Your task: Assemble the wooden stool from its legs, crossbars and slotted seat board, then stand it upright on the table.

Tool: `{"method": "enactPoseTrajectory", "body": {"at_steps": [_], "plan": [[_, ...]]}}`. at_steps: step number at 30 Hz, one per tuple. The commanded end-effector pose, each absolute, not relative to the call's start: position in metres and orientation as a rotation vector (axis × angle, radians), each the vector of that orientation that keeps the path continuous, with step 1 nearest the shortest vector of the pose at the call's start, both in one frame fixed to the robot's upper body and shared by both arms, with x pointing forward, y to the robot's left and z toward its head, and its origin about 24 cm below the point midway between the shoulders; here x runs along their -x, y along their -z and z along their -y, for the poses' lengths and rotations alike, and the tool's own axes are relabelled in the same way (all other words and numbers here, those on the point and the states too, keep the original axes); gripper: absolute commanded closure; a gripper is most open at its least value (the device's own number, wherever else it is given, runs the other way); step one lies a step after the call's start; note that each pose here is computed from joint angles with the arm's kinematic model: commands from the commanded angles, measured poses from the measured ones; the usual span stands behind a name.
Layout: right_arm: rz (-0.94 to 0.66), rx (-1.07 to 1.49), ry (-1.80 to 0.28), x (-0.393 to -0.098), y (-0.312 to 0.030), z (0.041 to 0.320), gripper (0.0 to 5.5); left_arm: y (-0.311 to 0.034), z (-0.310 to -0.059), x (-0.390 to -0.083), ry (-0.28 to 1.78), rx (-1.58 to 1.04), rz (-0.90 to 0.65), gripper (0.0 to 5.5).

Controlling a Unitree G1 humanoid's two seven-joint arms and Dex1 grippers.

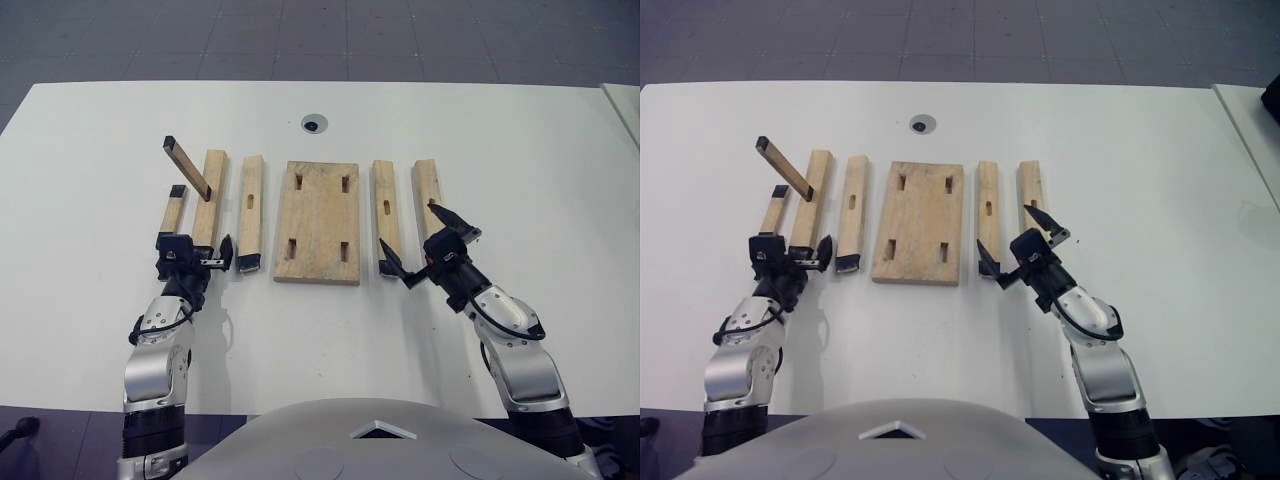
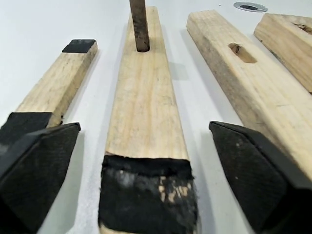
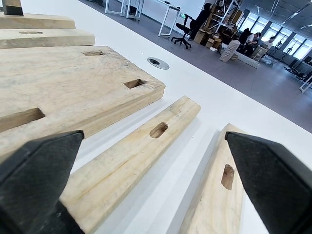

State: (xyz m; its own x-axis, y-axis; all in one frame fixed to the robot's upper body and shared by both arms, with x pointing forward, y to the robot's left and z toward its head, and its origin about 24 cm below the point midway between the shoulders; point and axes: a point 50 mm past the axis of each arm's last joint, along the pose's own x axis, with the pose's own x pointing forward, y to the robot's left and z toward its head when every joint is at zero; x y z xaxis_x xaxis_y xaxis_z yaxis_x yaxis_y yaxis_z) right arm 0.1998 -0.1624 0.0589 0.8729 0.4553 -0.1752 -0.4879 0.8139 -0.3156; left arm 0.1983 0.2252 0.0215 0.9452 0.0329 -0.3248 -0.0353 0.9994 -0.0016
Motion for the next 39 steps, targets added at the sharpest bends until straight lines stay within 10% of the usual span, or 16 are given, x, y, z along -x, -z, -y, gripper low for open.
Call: {"method": "enactPoseTrajectory", "body": {"at_steps": [1, 22, 39], "plan": [[-0.064, 0.327, -0.49, -0.206, -0.069, 0.166, 0.1, -0.012, -0.22, -0.197, -0.023, 0.049, -0.407, 1.42], [-0.036, -0.279, -0.349, -0.247, -0.124, 0.183, 0.1, -0.051, -0.216, -0.242, 0.094, 0.052, -0.334, 4.9], [-0.095, -0.264, -0.341, -0.231, -0.11, 0.179, 0.1, -0.051, -0.201, -0.21, 0.02, -0.031, -0.396, 2.12]]}}
